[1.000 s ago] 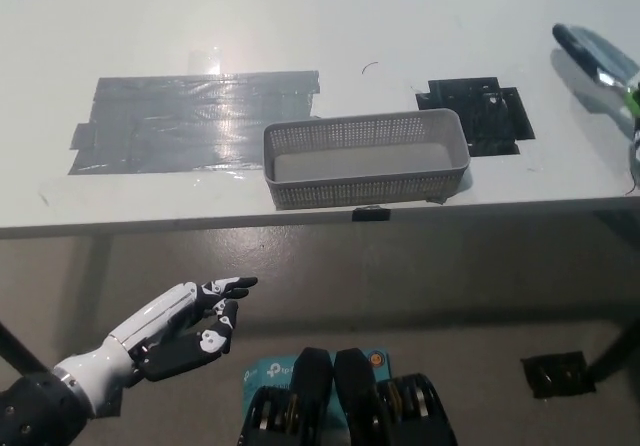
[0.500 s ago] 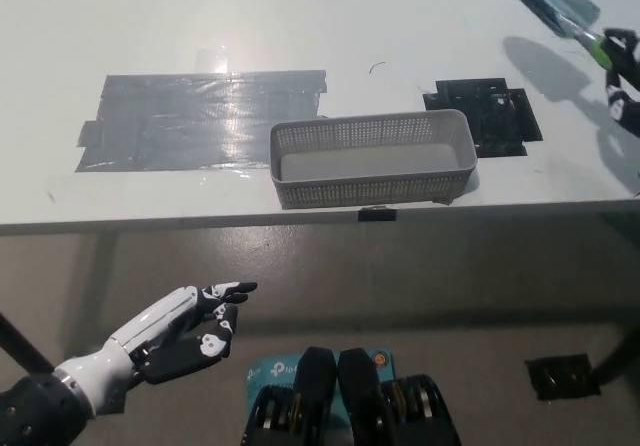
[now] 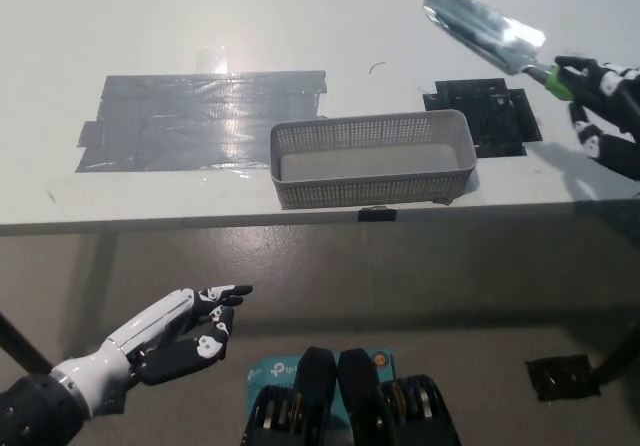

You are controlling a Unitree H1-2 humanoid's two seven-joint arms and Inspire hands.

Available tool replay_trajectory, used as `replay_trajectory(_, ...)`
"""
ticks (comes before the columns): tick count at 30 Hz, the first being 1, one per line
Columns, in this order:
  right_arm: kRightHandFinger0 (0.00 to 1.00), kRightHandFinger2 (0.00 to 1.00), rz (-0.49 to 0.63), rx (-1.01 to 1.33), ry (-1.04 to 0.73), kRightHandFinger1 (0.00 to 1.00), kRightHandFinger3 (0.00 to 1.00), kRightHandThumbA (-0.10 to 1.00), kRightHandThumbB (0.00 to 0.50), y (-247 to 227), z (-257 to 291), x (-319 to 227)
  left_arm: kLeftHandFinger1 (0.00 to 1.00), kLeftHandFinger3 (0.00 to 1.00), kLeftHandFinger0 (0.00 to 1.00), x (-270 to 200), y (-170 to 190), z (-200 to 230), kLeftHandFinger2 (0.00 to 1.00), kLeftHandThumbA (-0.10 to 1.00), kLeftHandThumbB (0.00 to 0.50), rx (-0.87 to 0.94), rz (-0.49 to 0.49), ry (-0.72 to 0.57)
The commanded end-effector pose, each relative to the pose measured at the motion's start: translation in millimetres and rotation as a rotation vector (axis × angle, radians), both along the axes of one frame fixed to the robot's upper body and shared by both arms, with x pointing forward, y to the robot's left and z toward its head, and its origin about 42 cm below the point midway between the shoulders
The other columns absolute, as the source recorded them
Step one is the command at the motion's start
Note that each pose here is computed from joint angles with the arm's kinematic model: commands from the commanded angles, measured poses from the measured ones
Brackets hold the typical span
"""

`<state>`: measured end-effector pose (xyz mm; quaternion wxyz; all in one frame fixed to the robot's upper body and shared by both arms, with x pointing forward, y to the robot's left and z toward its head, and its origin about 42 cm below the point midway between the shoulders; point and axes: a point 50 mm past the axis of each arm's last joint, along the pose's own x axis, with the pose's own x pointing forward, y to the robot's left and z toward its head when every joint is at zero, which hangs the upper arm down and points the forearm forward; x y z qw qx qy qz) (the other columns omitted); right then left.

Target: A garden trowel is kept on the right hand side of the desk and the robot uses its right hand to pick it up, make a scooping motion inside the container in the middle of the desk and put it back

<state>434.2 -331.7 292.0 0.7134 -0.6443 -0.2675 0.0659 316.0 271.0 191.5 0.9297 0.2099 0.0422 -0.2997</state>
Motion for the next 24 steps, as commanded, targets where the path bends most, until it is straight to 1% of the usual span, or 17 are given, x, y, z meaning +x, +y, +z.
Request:
replay_trajectory(1, 0.00, 0.56, 0.061, -0.044, -0.055, 0.25, 0.44, -0.10, 0.159, -23, 36, -12, 1.00, 1.00, 1.00, 2, 6, 9, 1.00, 0.79, 0.187, 0.049, -0.023, -0.035)
replay_trajectory(2, 0.00, 0.57, 0.059, -0.051, -0.061, 0.24, 0.43, -0.10, 0.158, -27, 37, -13, 1.00, 1.00, 1.00, 2, 6, 10, 1.00, 0.77, 0.166, 0.052, -0.025, -0.037)
replay_trajectory(3, 0.00, 0.56, 0.060, -0.052, -0.064, 0.24, 0.43, -0.10, 0.159, -29, 37, -13, 1.00, 1.00, 1.00, 2, 6, 10, 1.00, 0.76, 0.165, 0.053, -0.026, -0.038)
replay_trajectory(4, 0.00, 0.52, 0.065, -0.061, -0.070, 0.21, 0.41, -0.10, 0.150, -35, 42, -16, 1.00, 1.00, 1.00, 2, 6, 10, 1.00, 0.75, 0.161, 0.054, -0.029, -0.039)
replay_trajectory(5, 0.00, 0.51, 0.067, -0.074, -0.076, 0.21, 0.41, -0.10, 0.155, -39, 43, -17, 1.00, 1.00, 1.00, 2, 6, 10, 1.00, 0.75, 0.169, 0.057, -0.029, -0.036)
replay_trajectory(7, 0.00, 0.52, 0.071, -0.103, -0.075, 0.22, 0.42, -0.10, 0.145, -41, 46, -17, 1.00, 1.00, 1.00, 3, 6, 10, 1.00, 0.74, 0.168, 0.055, -0.032, -0.038)
replay_trajectory(8, 0.00, 0.51, 0.075, -0.121, -0.062, 0.21, 0.42, -0.10, 0.125, -42, 49, -18, 1.00, 1.00, 1.00, 3, 6, 10, 1.00, 0.74, 0.172, 0.056, -0.034, -0.042)
replay_trajectory(10, 0.00, 0.47, 0.090, -0.135, -0.067, 0.19, 0.38, -0.10, 0.108, -43, 51, -17, 1.00, 1.00, 1.00, 3, 6, 11, 1.00, 0.74, 0.167, 0.057, -0.035, -0.044)
replay_trajectory(11, 0.00, 0.44, 0.103, -0.151, -0.079, 0.19, 0.36, -0.10, 0.113, -45, 53, -16, 1.00, 1.00, 1.00, 4, 5, 12, 1.00, 0.76, 0.176, 0.064, -0.035, -0.048)
replay_trajectory(12, 0.02, 0.45, 0.110, -0.181, -0.089, 0.21, 0.36, -0.10, 0.126, -44, 57, -14, 1.00, 1.00, 1.00, 5, 4, 13, 1.00, 0.77, 0.178, 0.072, -0.036, -0.050)
replay_trajectory(13, 0.00, 0.45, 0.117, -0.192, -0.096, 0.20, 0.35, -0.10, 0.109, -44, 59, -14, 1.00, 1.00, 1.00, 5, 3, 13, 1.00, 0.77, 0.180, 0.078, -0.036, -0.052)
replay_trajectory(14, 0.00, 0.45, 0.121, -0.209, -0.101, 0.20, 0.34, -0.10, 0.107, -43, 61, -13, 1.00, 1.00, 1.00, 5, 3, 14, 1.00, 0.76, 0.162, 0.074, -0.036, -0.050)
replay_trajectory(16, 0.00, 0.48, 0.133, -0.243, -0.114, 0.19, 0.34, -0.10, 0.104, -39, 66, -11, 1.00, 1.00, 1.00, 6, 2, 15, 1.00, 0.74, 0.145, 0.074, -0.040, -0.054)
replay_trajectory(17, 0.00, 0.50, 0.141, -0.247, -0.115, 0.20, 0.35, -0.10, 0.105, -38, 67, -11, 1.00, 1.00, 1.00, 5, 1, 16, 1.00, 0.74, 0.146, 0.078, -0.042, -0.056)
replay_trajectory(18, 0.00, 0.53, 0.162, -0.271, -0.133, 0.21, 0.37, -0.10, 0.141, -32, 70, -10, 1.00, 1.00, 1.00, 5, 2, 16, 1.00, 0.76, 0.131, 0.094, -0.048, -0.068)
replay_trajectory(19, 0.00, 0.53, 0.175, -0.258, -0.136, 0.20, 0.40, -0.10, 0.146, -30, 68, -10, 1.00, 1.00, 1.00, 5, 1, 16, 1.00, 0.77, 0.141, 0.095, -0.048, -0.066)
replay_trajectory(24, 0.00, 0.60, 0.214, -0.262, -0.138, 0.22, 0.61, -0.10, 0.157, -23, 62, -15, 1.00, 1.00, 1.00, 8, 0, 18, 1.00, 0.77, 0.129, 0.096, -0.056, -0.069)
